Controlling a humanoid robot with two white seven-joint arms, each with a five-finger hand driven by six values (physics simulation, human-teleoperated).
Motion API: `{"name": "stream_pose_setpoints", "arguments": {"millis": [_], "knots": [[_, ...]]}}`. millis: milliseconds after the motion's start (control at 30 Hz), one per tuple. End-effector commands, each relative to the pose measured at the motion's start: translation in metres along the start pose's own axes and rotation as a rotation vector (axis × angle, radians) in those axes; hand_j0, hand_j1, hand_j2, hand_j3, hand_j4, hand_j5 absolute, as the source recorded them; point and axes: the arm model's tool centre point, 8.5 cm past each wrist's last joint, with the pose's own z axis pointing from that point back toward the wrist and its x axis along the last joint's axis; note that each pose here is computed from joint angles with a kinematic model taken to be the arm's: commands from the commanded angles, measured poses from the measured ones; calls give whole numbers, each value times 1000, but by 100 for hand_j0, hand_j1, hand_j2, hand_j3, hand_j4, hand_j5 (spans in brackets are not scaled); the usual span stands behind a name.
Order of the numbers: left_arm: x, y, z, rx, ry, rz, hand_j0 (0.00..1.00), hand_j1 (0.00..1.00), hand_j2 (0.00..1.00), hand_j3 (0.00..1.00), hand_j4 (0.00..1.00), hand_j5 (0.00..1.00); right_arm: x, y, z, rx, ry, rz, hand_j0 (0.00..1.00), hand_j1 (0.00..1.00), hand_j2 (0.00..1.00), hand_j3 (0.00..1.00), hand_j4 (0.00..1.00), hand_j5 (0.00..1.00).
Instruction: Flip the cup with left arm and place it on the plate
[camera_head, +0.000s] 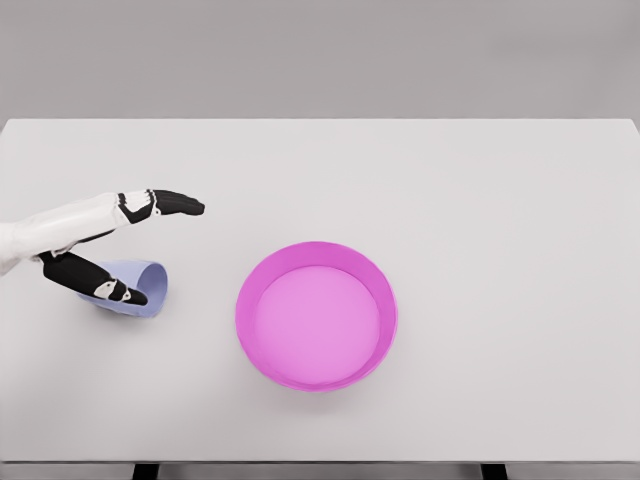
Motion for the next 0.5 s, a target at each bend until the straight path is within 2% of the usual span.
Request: {"name": "stream_pose_setpoints", "arguments": {"millis": [0,33,133,267,367,467], "knots": [[0,1,1,2,4,4,100,100,100,100,100,100,-2,0,0,3,7,-2,100,100,100,100,100,100],[0,1,4,-6,14,6,100,100,100,100,100,100,-4,1,0,4,10,-3,100,100,100,100,100,100],[-6,-20,9,-69,43,51,100,100,100,100,100,100,-4,1,0,4,10,-6,100,100,100,100,100,100],[-10,-27,29,-122,113,63,100,100,100,100,100,100,-4,1,0,4,10,-4,100,100,100,100,100,100],[-10,-25,32,-122,120,57,100,100,100,100,100,100,-4,1,0,4,9,-4,100,100,100,100,100,100],[-9,-16,31,-63,120,38,100,100,100,100,100,100,-4,1,0,4,9,-4,100,100,100,100,100,100]]}}
